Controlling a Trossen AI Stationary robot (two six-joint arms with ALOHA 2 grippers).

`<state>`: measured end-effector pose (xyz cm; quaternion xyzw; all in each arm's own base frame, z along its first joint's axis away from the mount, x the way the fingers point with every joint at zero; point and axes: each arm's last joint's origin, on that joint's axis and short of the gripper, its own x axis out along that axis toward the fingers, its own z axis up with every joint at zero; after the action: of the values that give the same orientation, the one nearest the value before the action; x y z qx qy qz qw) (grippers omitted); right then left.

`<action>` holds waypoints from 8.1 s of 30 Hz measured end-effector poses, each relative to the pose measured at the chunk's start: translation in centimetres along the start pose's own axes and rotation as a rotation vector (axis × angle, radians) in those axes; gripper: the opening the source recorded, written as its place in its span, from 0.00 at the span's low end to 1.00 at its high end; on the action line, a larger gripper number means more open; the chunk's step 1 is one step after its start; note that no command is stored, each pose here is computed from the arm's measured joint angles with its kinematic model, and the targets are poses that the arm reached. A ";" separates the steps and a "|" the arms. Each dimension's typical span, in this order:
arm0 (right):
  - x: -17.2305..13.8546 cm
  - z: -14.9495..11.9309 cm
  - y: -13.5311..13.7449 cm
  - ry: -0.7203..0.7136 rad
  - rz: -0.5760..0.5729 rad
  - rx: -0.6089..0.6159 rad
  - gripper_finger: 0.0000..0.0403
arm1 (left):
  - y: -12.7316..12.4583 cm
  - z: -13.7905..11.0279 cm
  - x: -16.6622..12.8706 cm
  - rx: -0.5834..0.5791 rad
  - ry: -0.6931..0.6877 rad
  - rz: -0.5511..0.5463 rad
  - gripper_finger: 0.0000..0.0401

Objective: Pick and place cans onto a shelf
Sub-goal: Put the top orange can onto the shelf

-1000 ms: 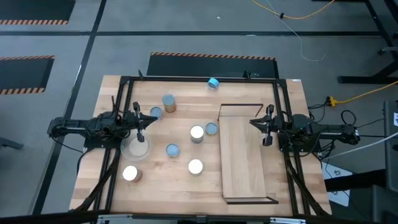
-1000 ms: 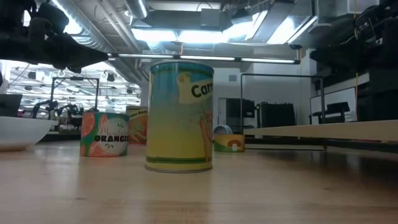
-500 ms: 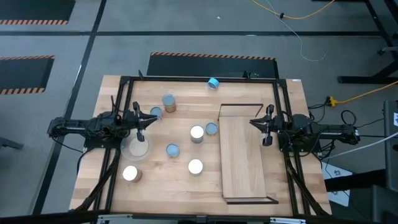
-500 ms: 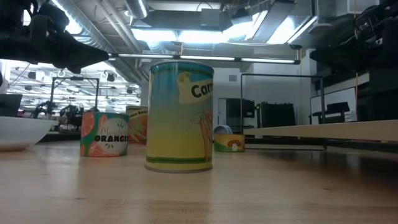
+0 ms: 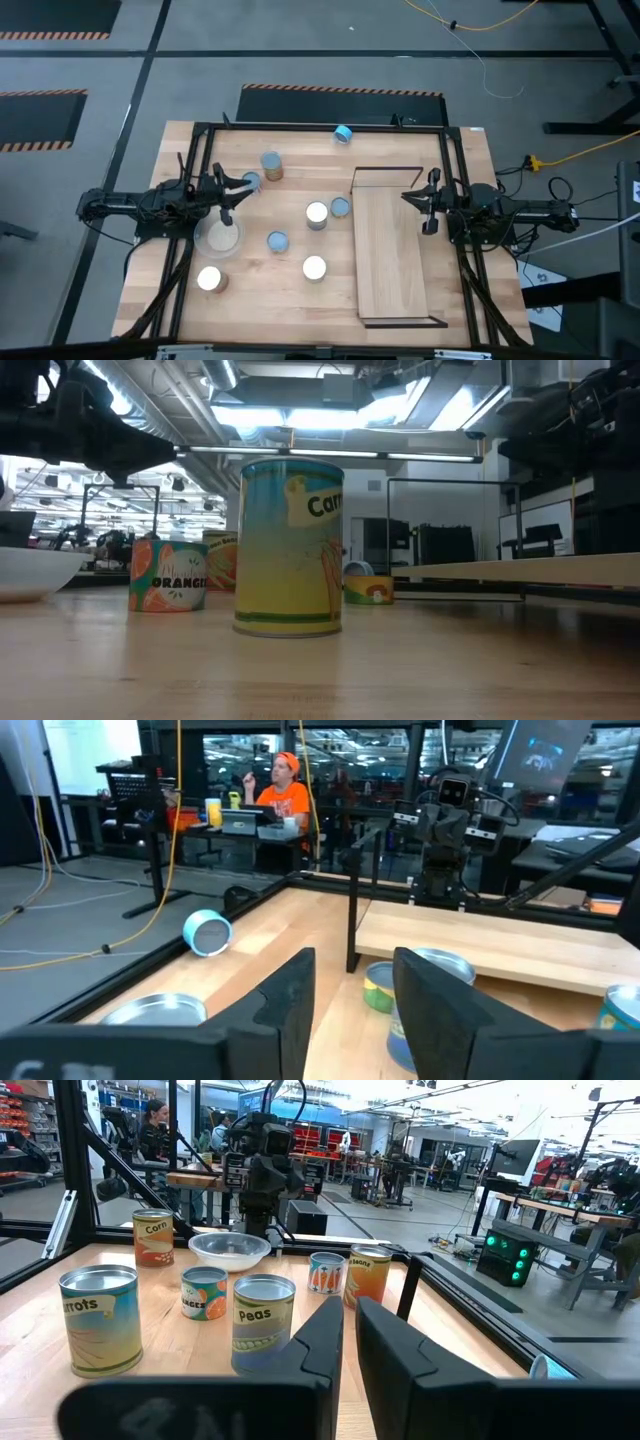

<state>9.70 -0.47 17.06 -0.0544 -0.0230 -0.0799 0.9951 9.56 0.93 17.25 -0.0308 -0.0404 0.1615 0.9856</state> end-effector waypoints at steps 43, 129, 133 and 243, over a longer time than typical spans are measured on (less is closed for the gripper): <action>0.0 0.0 0.0 -0.002 -0.002 0.000 0.10 | -0.1 3.7 -0.7 0.069 -0.379 -0.020 0.38; 0.0 0.0 0.0 -0.002 -0.003 -0.017 0.10 | -1.0 5.0 16.3 0.172 0.290 0.365 0.62; 0.0 0.0 0.0 -0.002 -0.003 -0.049 0.10 | -1.0 3.7 16.8 0.165 0.336 0.374 0.62; 0.0 0.9 -0.1 -0.087 -0.014 -0.034 0.10 | -7.5 15.7 20.9 0.059 0.394 -0.039 0.00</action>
<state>9.62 -0.47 17.92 -0.0748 -0.0654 -0.0850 0.9914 30.26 1.29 34.88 -0.0324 0.1574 0.1345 0.9778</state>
